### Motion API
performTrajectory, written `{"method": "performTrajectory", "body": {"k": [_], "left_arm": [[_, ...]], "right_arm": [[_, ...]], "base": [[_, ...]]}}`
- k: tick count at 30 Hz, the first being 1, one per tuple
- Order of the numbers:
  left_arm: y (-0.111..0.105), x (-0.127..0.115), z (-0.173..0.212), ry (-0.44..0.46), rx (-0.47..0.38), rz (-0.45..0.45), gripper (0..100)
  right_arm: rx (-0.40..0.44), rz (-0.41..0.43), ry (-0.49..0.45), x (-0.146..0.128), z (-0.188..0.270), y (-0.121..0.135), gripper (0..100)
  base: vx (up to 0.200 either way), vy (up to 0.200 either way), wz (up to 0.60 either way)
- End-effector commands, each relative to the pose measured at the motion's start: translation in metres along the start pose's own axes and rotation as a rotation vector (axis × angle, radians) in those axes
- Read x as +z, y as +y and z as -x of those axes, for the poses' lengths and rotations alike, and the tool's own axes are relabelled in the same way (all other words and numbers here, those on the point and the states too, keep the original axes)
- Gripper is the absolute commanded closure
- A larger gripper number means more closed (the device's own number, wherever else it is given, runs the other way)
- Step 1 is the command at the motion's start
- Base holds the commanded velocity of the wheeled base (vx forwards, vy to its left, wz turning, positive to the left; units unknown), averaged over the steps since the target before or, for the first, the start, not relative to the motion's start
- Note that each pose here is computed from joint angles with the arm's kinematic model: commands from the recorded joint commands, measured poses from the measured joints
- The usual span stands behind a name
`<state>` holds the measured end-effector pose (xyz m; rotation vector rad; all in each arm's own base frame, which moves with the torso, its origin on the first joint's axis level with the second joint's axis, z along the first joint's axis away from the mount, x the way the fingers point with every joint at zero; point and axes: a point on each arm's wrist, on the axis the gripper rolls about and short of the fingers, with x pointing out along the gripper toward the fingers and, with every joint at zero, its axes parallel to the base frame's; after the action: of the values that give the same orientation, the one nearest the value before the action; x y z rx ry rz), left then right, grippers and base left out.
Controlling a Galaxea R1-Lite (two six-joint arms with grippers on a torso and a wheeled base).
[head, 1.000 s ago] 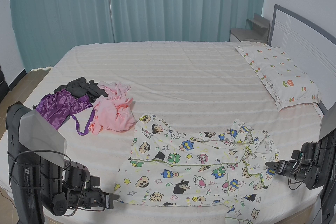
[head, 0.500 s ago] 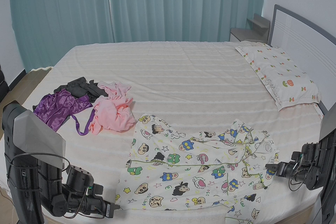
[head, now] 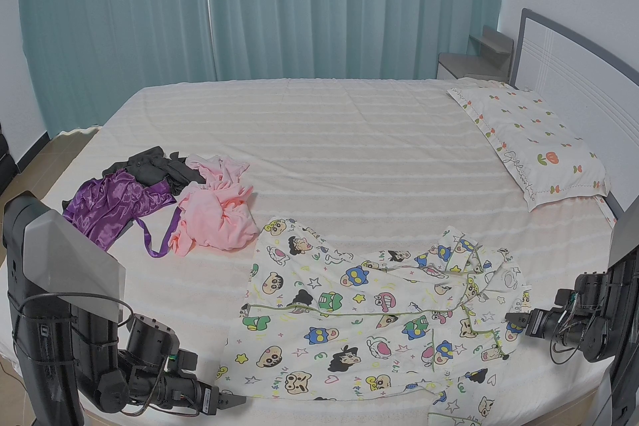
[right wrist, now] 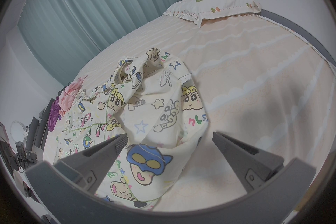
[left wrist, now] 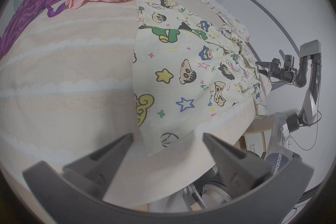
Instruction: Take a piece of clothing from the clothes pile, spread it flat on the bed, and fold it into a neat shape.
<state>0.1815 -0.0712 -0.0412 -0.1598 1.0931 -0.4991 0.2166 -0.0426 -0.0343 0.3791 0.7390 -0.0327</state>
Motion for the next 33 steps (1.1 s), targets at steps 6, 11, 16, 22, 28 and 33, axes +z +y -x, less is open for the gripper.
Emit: {"method": "performTrajectory", "body": {"k": [6, 11, 16, 22, 28, 33], "left_arm": [[-0.006, 0.01, 0.02, -0.096, -0.023, 0.163, 0], [-0.009, 0.013, 0.024, -0.124, -0.037, 0.201, 0], [-0.01, 0.014, 0.025, -0.126, -0.043, 0.239, 0], [-0.01, 0.015, 0.024, -0.132, -0.041, 0.242, 0], [-0.01, 0.021, 0.021, -0.158, -0.045, 0.274, 0], [-0.009, 0.021, 0.017, -0.152, -0.039, 0.278, 0]], "right_arm": [[0.018, 0.06, -0.089, 0.013, 0.018, 0.009, 0], [0.019, 0.059, -0.086, 0.013, 0.018, 0.01, 0], [0.014, 0.057, -0.041, 0.009, 0.019, 0.012, 0], [0.024, 0.067, 0.018, 0.005, 0.025, 0.019, 0], [0.064, 0.102, 0.134, -0.004, 0.043, 0.038, 0], [0.106, 0.124, 0.229, -0.016, 0.044, 0.053, 0]], "base": [[0.0, 0.0, 0.0], [-0.16, 0.0, 0.0], [-0.2, 0.0, 0.0], [-0.2, 0.0, 0.0], [-0.2, 0.0, 0.0], [-0.12, 0.0, 0.0]]}}
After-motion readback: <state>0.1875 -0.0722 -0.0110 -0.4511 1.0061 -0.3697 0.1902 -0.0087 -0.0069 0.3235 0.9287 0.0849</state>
